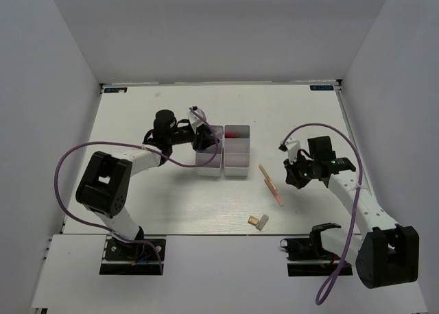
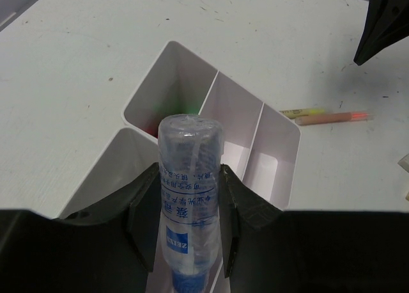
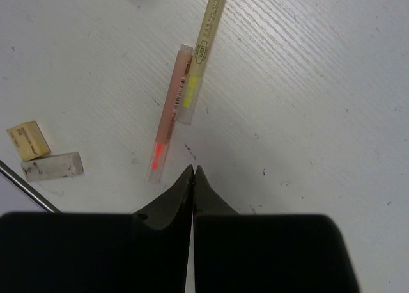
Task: Sort the stationery into containers
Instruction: Place the stationery in the storage box.
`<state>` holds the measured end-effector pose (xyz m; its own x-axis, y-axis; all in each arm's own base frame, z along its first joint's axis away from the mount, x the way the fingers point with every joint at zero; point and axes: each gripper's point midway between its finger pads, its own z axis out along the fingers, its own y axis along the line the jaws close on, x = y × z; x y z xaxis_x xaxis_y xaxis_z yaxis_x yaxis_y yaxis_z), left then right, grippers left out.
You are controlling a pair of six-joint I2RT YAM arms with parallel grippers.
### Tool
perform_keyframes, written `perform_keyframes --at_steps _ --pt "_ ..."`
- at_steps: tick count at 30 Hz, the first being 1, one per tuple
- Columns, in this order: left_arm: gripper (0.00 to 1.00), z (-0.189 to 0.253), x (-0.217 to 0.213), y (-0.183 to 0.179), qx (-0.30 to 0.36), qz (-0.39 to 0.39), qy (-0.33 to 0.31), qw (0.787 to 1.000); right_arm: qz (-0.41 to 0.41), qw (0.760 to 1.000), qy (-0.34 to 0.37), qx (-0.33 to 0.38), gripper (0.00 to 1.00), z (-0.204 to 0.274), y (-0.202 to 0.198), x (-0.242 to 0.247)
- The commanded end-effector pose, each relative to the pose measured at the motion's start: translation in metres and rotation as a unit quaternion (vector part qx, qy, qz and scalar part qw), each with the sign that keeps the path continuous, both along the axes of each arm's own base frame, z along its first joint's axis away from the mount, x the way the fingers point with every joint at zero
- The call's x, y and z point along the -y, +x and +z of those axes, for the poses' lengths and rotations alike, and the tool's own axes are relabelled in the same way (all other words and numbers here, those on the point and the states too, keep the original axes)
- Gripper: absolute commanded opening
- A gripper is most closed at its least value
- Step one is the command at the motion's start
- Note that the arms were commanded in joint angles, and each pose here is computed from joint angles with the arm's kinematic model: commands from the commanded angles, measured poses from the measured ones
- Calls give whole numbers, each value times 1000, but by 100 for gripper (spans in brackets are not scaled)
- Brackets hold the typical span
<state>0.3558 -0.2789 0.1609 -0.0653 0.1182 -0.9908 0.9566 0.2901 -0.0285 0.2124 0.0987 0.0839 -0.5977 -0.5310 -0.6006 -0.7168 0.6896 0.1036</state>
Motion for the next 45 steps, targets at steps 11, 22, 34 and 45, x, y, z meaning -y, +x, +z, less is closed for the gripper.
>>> perform_keyframes --at_steps 11,22,34,45 --pt "47 11 -3 -6 29 4 -3 1000 7 1000 -2 -3 0 1 -1 0" --pt "76 21 -1 -1 36 18 -2 999 11 1000 0 -10 0 0 -3 -1" --pt "4 126 -16 -19 32 117 -23 992 -6 999 53 -8 21 20 12 -22" --pt "82 34 -98 -147 -281 262 164 909 -16 998 6 -63 23 -10 64 -47"
